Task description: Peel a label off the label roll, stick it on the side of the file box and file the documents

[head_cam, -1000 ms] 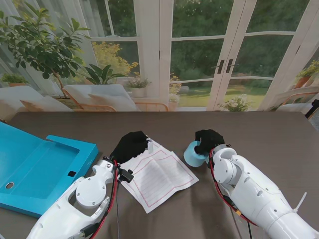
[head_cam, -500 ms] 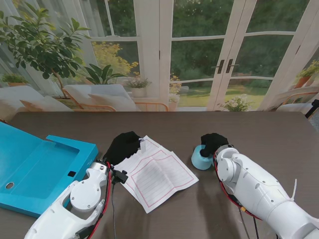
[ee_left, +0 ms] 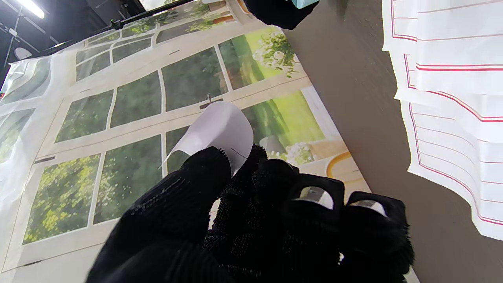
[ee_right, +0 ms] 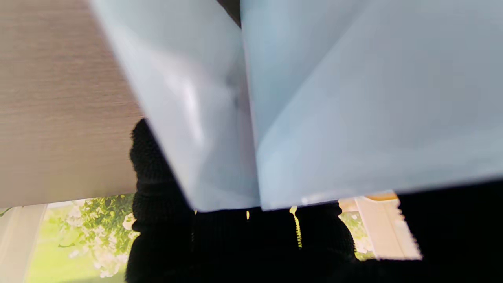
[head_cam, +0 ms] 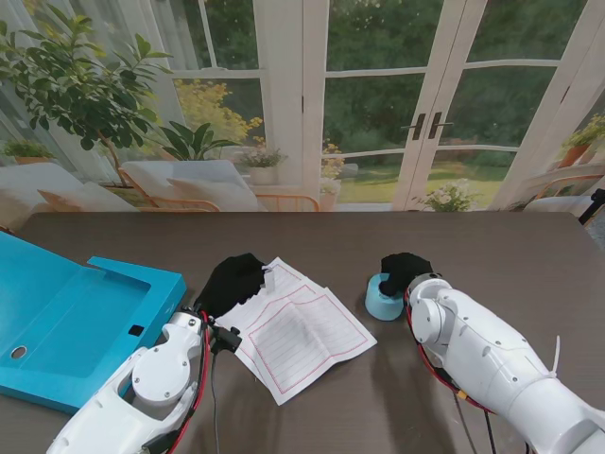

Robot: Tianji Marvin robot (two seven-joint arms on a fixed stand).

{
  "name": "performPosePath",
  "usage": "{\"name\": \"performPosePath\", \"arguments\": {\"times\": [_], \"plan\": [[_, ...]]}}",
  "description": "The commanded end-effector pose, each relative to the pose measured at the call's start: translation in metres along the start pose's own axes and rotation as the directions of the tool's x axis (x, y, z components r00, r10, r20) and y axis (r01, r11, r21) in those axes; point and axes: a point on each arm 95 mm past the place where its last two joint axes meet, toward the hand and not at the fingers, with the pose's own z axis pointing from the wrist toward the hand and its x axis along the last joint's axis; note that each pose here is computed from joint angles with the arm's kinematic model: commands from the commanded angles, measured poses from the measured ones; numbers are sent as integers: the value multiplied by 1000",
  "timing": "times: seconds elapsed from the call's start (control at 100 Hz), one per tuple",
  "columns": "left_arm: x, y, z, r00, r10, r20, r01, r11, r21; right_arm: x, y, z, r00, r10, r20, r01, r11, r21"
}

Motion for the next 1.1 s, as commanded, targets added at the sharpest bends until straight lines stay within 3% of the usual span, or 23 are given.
{"name": "performPosePath", "arguments": {"times": [0.0,0.36,0.56,0.68,0.87,1.09], "plan": [[0,3,-1,1000,-5,2,5,1000,-19,5,-1,-1,1000,3,-7,-3,1000,13],[0,5,-1,1000,-7,1,7,1000,-27,8,17,-6,999,46,-15,-46,999,13],[0,6,1,1000,-6,4,6,1000,-26,16,39,-19,997,73,-26,-75,994,-75],[2,10,5,1000,-10,23,10,1000,-16,32,51,-35,987,146,-64,-154,977,-147],[13,18,14,997,-15,70,17,1000,-20,67,63,-59,931,326,-163,-351,923,-161],[24,28,24,995,6,104,-4,1000,-20,100,62,-77,853,469,-228,-500,861,-98]]}}
